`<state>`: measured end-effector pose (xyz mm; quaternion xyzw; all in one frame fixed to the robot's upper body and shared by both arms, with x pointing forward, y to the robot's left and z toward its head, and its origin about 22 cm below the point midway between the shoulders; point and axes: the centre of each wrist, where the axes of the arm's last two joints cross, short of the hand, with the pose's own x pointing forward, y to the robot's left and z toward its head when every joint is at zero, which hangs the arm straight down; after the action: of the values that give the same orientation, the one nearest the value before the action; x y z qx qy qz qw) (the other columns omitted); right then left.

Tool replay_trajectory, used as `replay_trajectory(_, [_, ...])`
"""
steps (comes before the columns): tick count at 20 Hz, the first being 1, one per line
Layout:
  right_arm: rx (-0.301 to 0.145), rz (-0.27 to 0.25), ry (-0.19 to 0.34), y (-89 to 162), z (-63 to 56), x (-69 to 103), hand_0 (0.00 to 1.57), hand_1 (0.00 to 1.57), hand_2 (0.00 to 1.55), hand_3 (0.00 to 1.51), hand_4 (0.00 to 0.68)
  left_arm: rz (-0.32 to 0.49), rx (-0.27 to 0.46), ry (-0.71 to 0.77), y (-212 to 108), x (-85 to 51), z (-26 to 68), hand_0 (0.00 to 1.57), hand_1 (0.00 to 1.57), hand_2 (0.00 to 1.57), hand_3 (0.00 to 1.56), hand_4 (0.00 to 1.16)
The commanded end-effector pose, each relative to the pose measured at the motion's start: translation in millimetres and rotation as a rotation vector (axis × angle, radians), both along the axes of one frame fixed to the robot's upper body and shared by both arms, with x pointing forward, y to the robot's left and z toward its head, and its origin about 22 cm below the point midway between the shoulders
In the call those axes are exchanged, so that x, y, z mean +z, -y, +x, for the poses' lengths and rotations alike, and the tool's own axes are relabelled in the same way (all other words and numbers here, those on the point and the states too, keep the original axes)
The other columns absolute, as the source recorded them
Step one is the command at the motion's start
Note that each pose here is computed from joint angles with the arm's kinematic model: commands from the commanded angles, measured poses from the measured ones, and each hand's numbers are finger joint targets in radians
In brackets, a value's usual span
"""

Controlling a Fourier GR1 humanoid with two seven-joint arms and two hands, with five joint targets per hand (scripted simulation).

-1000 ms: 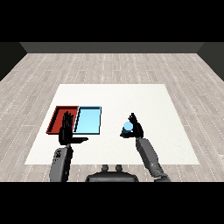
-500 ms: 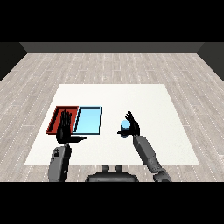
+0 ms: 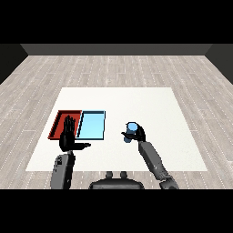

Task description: Pick the blue can and put it in the blue box

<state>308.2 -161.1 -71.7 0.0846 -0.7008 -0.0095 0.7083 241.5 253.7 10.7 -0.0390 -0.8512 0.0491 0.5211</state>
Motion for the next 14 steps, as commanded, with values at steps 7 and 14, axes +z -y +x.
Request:
replay_trajectory(7, [-0.02,-0.053,0.066,9,-5.0,15.6,1.54,1.54,1.47,1.42,0.662,-0.012,-0.022,0.001,11,3.7,-7.2,0.0,0.0,0.0,0.0,0.0])
replay_trajectory(14, [0.015,-0.081,0.159,-3,14.2,41.4,1.47,1.47,1.45,1.41,0.649,0.087,-0.033,-0.035,20,-2.2,7.7,0.0,0.0,0.0,0.0,0.0])
